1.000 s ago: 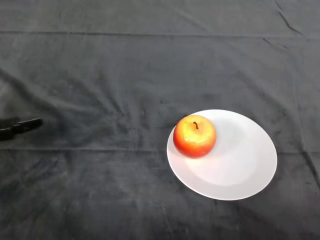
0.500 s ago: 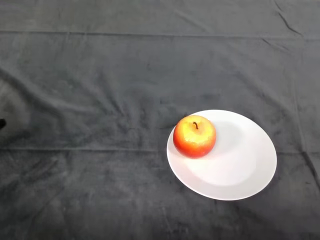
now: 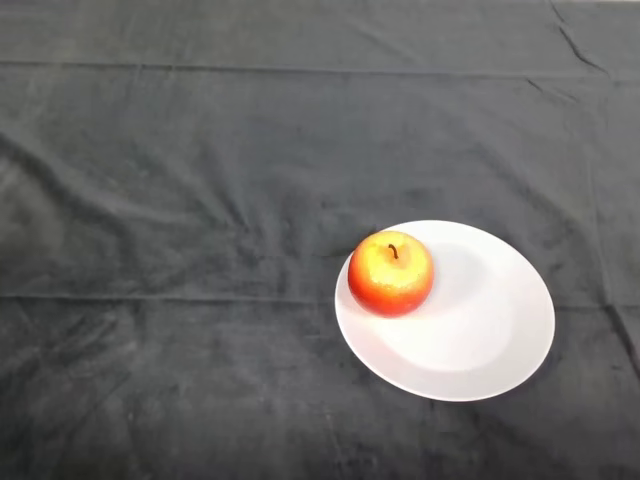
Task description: Move the apple to the plate
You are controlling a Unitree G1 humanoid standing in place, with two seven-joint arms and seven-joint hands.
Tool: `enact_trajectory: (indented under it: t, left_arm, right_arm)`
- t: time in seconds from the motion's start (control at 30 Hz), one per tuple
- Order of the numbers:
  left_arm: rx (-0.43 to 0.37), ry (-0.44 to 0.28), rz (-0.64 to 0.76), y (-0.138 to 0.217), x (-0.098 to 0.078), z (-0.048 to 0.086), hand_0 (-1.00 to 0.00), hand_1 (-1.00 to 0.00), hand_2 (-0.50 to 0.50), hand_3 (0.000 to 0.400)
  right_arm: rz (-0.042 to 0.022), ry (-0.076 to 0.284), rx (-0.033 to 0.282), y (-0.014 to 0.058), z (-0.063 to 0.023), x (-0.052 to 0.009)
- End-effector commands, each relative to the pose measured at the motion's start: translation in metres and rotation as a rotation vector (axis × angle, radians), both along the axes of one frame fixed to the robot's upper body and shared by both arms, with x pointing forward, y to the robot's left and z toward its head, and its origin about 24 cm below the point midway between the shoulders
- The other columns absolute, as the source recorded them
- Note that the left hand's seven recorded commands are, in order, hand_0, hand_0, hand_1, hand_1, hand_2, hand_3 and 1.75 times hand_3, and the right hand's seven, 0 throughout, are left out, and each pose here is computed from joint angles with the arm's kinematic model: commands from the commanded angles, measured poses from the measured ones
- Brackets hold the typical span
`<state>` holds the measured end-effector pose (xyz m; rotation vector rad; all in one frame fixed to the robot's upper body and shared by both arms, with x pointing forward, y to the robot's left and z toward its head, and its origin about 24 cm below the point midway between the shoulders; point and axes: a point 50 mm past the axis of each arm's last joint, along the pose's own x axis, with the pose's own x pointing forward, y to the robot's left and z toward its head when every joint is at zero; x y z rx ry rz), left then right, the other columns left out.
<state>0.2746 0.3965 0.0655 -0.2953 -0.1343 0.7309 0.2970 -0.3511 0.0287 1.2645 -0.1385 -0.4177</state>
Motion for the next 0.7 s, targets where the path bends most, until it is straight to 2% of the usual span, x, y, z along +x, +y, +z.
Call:
enact_trajectory:
  t: [0.03, 0.33, 0.7]
  left_arm:
    - [-0.037, 0.027, 0.076, 0.0185, -0.0162, -0.0020, 0.00, 0.00, 0.00, 0.000]
    - [-0.130, -0.038, 0.115, 0.0195, -0.0160, -0.0023, 0.00, 0.00, 0.00, 0.000]
    - [-0.164, -0.067, 0.113, 0.0195, -0.0157, -0.0023, 0.00, 0.00, 0.00, 0.000]
  right_arm:
    - [-0.0242, -0.032, -0.007, -0.0065, 0.0092, 0.0016]
    - [-0.0243, -0.033, -0.006, -0.0066, 0.0092, 0.0016]
    - [-0.0243, -0.033, -0.006, -0.0066, 0.0092, 0.0016]
